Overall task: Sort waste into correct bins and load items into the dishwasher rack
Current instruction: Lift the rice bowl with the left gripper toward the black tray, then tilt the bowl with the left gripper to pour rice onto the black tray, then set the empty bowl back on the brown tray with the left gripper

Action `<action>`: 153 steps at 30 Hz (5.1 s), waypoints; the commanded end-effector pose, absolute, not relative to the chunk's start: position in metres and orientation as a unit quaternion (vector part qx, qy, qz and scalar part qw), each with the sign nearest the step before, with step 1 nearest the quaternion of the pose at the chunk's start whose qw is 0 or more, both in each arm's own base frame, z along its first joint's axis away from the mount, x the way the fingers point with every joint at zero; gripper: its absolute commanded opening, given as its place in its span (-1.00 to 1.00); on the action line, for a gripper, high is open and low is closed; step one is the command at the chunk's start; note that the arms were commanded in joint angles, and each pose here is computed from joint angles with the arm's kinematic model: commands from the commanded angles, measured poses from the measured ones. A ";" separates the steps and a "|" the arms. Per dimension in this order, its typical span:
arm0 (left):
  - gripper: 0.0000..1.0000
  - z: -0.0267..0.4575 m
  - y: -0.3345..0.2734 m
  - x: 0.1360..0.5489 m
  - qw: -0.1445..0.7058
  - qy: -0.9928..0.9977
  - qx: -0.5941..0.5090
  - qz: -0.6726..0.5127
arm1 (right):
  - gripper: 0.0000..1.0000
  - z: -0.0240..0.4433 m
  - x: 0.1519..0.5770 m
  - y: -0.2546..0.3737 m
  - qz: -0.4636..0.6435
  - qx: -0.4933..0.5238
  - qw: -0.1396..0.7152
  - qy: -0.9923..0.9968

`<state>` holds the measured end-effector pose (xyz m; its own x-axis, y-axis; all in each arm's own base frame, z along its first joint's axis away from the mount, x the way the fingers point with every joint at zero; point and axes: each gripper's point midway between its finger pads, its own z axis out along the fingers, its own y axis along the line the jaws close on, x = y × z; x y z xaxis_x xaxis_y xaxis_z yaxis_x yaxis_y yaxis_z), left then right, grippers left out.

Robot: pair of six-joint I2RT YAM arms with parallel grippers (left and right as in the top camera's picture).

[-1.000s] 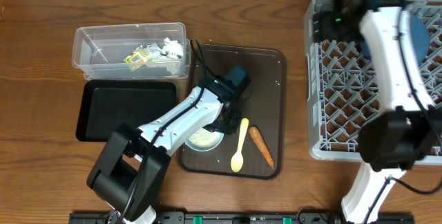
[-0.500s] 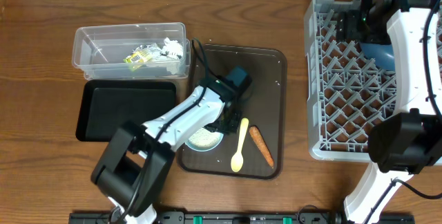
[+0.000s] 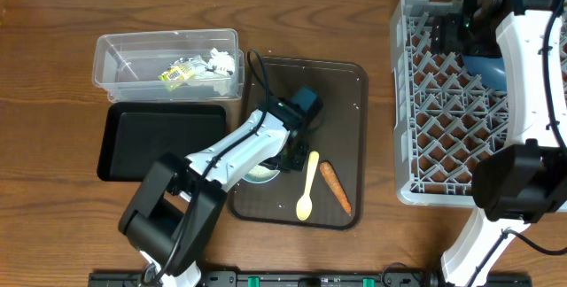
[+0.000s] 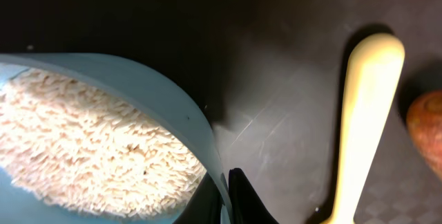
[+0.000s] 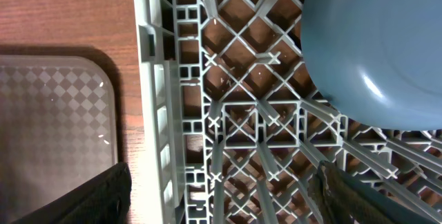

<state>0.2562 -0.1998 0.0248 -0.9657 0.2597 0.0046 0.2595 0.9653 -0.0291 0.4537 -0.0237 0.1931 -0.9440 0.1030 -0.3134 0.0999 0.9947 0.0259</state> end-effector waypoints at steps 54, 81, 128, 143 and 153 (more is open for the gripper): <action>-0.88 0.185 -0.007 0.318 -0.280 -0.752 0.116 0.585 | 0.67 0.194 0.453 -0.027 -0.006 0.032 0.158 0.987; -0.87 0.204 0.040 0.314 -0.177 -0.649 0.323 0.666 | 0.68 0.193 0.449 -0.027 -0.006 0.030 0.151 0.988; -0.88 0.188 -0.063 0.353 -0.290 -0.859 0.175 0.385 | 0.69 0.193 0.448 -0.027 -0.006 0.029 0.148 0.989; -0.88 0.148 -0.188 0.382 -0.385 -0.896 0.007 0.222 | 0.70 0.192 0.448 -0.024 0.001 0.027 0.147 0.989; -0.88 0.097 -0.250 0.396 -0.384 -0.889 -0.042 0.248 | 0.71 0.192 0.448 -0.023 0.004 0.027 0.147 0.989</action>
